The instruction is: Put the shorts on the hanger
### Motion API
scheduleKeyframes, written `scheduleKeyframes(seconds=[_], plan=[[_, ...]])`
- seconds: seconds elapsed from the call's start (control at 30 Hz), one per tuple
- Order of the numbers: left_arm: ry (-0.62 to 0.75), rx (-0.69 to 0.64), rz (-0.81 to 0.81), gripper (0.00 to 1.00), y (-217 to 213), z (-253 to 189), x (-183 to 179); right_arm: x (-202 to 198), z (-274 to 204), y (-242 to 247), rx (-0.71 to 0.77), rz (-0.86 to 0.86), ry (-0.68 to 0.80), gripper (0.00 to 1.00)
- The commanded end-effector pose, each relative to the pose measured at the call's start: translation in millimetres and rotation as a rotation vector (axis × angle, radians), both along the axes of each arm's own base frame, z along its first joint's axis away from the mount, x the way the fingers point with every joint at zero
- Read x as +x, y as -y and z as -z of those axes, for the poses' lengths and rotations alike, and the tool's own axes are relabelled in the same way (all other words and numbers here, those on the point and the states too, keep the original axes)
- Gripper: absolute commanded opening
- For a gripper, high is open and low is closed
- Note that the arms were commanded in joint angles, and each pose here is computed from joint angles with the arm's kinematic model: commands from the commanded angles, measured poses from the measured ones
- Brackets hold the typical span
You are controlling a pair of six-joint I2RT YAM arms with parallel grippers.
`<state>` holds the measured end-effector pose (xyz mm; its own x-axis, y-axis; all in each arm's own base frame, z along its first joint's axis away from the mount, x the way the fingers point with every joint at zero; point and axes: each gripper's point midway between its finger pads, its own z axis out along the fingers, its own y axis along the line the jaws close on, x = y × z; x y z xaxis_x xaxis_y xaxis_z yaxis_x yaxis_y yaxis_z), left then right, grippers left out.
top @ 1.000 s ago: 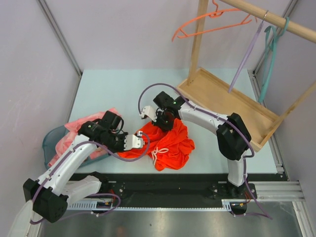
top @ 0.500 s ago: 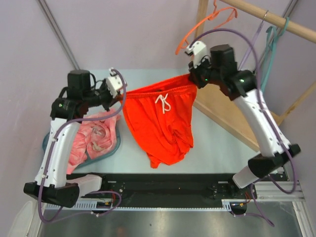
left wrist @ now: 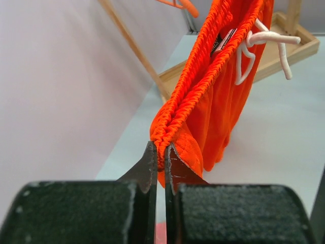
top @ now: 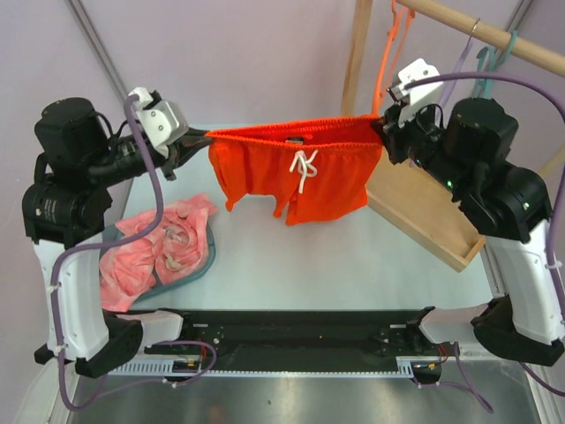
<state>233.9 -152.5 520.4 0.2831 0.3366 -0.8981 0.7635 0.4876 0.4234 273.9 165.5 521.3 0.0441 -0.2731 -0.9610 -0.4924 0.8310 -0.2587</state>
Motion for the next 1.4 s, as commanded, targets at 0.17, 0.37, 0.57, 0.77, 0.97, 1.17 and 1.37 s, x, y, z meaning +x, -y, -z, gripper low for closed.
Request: scheduleKeyframes(seconds=[0.17,0.37,0.57,0.77,0.97,1.17,1.37], plan=[[-0.027,-0.028,-0.025,0.0,-10.1,-2.6,-43.6,-37.1,-29.0,35.7,0.093,0.071,0.032,0.0],[-0.19,0.029,-0.049,0.0,-6.4,54.2,-6.6,-4.3,23.6,15.2,0.005,0.132,-0.066,0.0],[-0.3,0.125,-0.092,0.0,-7.3,147.5,41.6,39.9,120.3,0.3,-0.12,0.177,-0.122,0.0],[-0.322,0.158,-0.124,0.0,-6.9,190.7,77.0,92.3,149.2,16.8,-0.142,0.248,-0.142,0.0],[-0.256,0.091,-0.23,0.0,-8.7,183.2,122.4,123.4,145.4,10.8,-0.186,0.245,-0.052,0.0],[-0.267,0.127,-0.17,0.0,-0.5,187.3,132.3,121.3,164.7,7.6,-0.199,0.228,-0.125,0.0],[-0.421,0.29,-0.003,0.0,-4.5,270.5,62.9,67.9,252.4,2.2,-0.228,0.1,-0.416,0.0]])
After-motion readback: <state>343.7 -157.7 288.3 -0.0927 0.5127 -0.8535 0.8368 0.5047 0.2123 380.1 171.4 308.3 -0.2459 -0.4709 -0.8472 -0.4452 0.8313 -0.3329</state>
